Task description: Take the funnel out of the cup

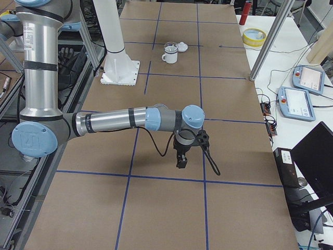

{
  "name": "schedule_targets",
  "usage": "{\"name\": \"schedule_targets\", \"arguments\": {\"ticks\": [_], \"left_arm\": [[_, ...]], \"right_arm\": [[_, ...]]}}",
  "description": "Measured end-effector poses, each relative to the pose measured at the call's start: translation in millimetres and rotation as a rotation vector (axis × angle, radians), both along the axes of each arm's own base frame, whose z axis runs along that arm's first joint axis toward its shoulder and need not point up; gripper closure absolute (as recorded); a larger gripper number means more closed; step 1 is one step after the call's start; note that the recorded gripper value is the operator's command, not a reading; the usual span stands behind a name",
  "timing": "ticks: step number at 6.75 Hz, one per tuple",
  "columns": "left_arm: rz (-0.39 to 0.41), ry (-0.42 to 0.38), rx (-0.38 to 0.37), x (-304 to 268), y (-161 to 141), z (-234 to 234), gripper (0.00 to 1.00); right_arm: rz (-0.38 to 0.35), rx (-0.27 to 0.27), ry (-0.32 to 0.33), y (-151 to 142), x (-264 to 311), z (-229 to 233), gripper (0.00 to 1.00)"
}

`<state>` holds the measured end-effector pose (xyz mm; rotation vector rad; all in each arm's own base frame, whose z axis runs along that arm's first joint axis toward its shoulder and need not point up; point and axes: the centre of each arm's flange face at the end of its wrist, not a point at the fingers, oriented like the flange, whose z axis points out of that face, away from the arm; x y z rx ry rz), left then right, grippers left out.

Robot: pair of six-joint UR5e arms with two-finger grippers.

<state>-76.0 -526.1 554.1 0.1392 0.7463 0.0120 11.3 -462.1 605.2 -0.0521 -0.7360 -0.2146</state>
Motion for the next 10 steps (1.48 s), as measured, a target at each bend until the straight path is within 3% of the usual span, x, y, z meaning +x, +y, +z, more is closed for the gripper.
{"name": "schedule_targets", "arguments": {"ticks": [1, 3, 6, 8, 10], "left_arm": [[-0.044, 0.018, 0.005, 17, -4, -55, 0.00], [-0.081, 0.091, 0.002, 112, 5, -179, 0.00], [-0.109, 0.209, -0.072, 255, 34, -313, 0.00], [-0.105, 0.212, -0.104, 328, 71, -363, 0.00], [-0.077, 0.132, -0.106, 406, 98, -401, 0.00]], "right_arm": [[0.000, 0.000, 0.000, 0, 0, 0, 0.00], [0.000, 0.001, 0.000, 0, 0, 0, 0.00], [0.000, 0.001, 0.000, 0, 0, 0, 0.00], [0.000, 0.001, 0.000, 0, 0, -1, 0.00], [0.000, 0.002, 0.000, 0, 0, -1, 0.00]]}}
